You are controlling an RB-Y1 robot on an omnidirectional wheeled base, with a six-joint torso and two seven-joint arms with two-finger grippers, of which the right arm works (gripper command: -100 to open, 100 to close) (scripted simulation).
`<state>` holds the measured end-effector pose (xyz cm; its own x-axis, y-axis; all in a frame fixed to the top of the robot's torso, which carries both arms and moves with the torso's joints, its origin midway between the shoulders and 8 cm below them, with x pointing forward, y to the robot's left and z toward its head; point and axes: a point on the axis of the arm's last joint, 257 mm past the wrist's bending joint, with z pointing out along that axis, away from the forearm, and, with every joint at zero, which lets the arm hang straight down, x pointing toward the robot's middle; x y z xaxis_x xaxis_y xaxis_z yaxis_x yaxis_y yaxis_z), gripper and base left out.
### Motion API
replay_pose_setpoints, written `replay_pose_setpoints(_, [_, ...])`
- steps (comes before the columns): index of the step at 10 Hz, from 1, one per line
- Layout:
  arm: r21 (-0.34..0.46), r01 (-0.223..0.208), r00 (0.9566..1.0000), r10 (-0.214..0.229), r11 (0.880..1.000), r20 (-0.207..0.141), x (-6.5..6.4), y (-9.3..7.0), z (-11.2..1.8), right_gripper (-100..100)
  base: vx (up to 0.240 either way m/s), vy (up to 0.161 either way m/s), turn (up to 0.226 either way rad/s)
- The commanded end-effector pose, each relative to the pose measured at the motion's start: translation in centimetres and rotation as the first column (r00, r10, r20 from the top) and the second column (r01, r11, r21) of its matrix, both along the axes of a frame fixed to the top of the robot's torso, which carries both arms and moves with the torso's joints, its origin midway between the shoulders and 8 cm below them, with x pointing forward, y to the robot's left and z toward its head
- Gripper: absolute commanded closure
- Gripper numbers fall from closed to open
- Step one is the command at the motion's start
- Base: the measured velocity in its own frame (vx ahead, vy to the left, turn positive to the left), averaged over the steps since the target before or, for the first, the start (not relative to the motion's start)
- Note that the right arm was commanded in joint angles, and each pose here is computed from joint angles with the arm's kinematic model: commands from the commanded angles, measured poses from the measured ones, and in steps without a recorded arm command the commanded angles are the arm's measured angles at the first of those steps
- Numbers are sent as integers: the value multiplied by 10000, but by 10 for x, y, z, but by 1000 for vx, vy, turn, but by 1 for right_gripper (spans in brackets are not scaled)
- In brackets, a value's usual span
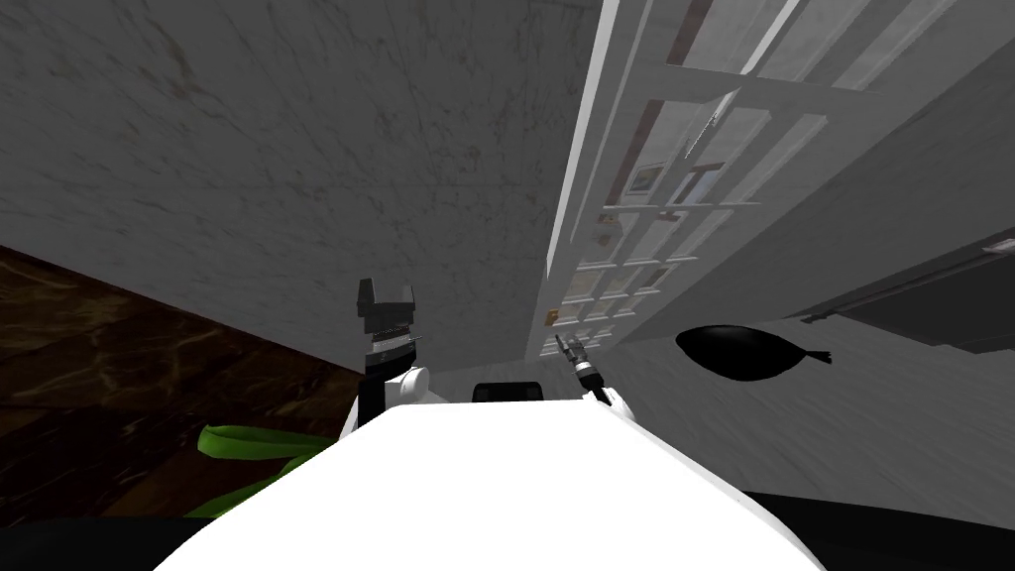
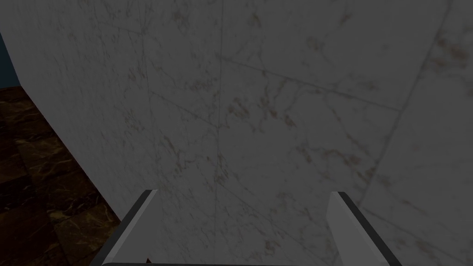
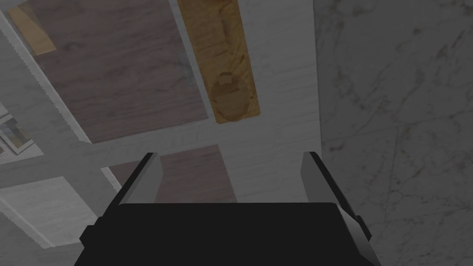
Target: Pull the door open
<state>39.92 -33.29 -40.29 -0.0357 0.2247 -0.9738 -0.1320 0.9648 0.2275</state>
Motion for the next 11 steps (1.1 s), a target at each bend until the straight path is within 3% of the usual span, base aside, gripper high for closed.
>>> replay_pose_setpoints(1, [-470,-149,9999,153,9988,76,0,6,1,-100,-10,0,-68])
replay_pose_setpoints(4, [-1092,-370,9991,391,9933,173,1,15,1,-100,-10,1,-101])
replay_pose_setpoints(9, [-2165,-763,9957,857,9733,344,1,32,3,-100,-4,-5,-104])
replay_pose_setpoints(10, [-2013,-716,9963,797,9769,325,1,30,3,-100,-1,-2,-23])
replay_pose_setpoints(11, [-2066,-351,9986,425,9778,317,1,13,2,-100,97,70,281])
